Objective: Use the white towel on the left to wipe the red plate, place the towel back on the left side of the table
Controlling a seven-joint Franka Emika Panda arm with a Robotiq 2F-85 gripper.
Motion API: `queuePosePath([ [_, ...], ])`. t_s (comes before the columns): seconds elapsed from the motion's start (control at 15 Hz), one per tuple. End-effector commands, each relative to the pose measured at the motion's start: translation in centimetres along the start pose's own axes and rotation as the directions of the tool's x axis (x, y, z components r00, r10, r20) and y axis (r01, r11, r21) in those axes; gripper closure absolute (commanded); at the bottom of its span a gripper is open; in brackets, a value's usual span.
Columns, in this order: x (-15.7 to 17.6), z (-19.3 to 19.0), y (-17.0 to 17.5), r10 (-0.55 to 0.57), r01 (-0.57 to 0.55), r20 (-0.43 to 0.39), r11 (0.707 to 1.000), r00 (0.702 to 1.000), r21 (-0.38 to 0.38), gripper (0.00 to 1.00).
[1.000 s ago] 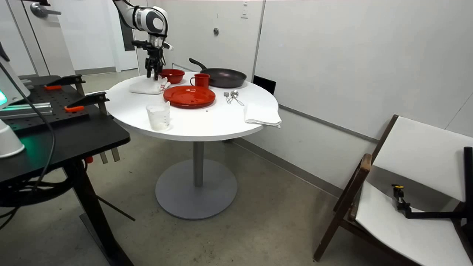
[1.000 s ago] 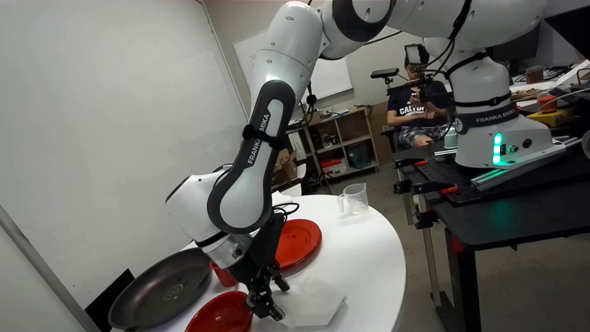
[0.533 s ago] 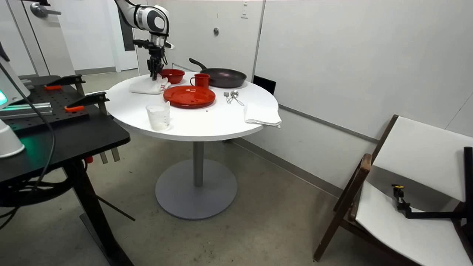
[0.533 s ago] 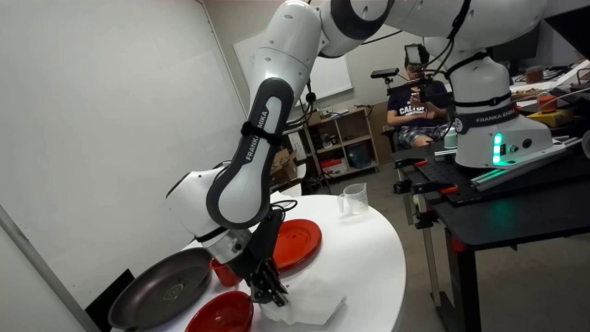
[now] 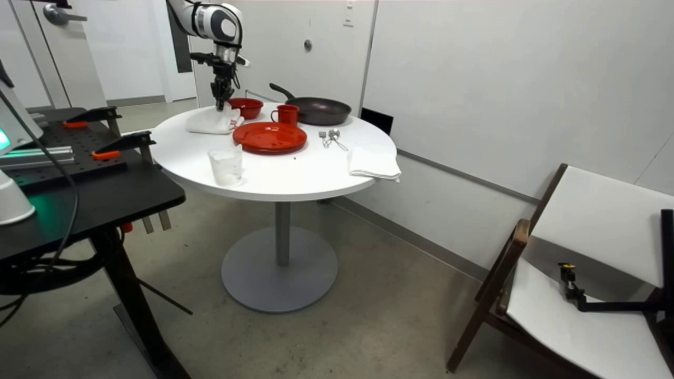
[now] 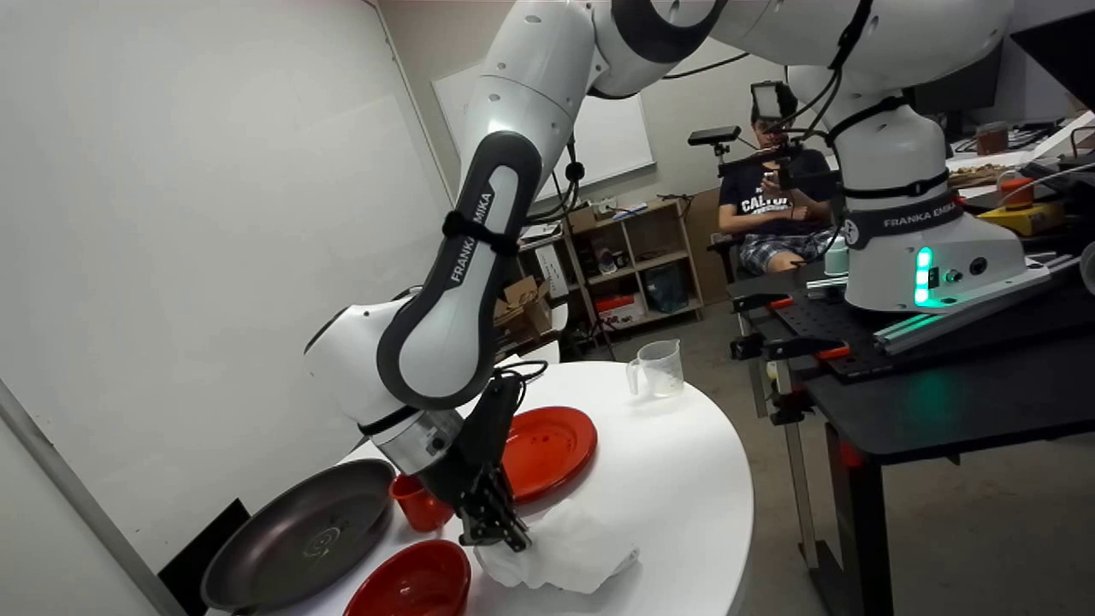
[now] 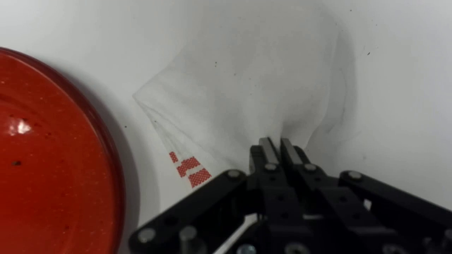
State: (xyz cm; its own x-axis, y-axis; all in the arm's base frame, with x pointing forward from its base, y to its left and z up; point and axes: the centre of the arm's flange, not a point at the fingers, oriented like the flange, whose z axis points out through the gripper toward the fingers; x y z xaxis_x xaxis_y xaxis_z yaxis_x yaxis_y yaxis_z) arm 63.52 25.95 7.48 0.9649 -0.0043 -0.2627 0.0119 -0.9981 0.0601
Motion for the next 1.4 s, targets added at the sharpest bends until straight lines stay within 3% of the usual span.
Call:
queuePosePath([
  [0.0,-3.5,-6.5,3.6,-0.032,0.034,0.048,0.999,0.998,-0.035,0.98],
  [0.2,-4.8,-11.6,6.1,0.012,-0.009,0.047,0.997,0.999,-0.077,0.98],
  [0.47,-7.4,-19.7,10.0,0.054,-0.062,-0.064,0.988,0.997,-0.143,0.98],
  [0.6,-8.8,-23.6,12.7,0.099,-0.122,-0.142,0.979,0.985,-0.164,0.98],
  [0.8,-10.9,-28.5,17.9,0.215,-0.250,-0.231,0.959,0.949,-0.135,0.98],
  [1.0,-12.6,-30.7,22.3,0.331,-0.364,-0.266,0.927,0.906,-0.087,0.98],
  [1.33,-13.4,-29.6,26.6,0.473,-0.499,-0.303,0.867,0.827,-0.007,0.98],
])
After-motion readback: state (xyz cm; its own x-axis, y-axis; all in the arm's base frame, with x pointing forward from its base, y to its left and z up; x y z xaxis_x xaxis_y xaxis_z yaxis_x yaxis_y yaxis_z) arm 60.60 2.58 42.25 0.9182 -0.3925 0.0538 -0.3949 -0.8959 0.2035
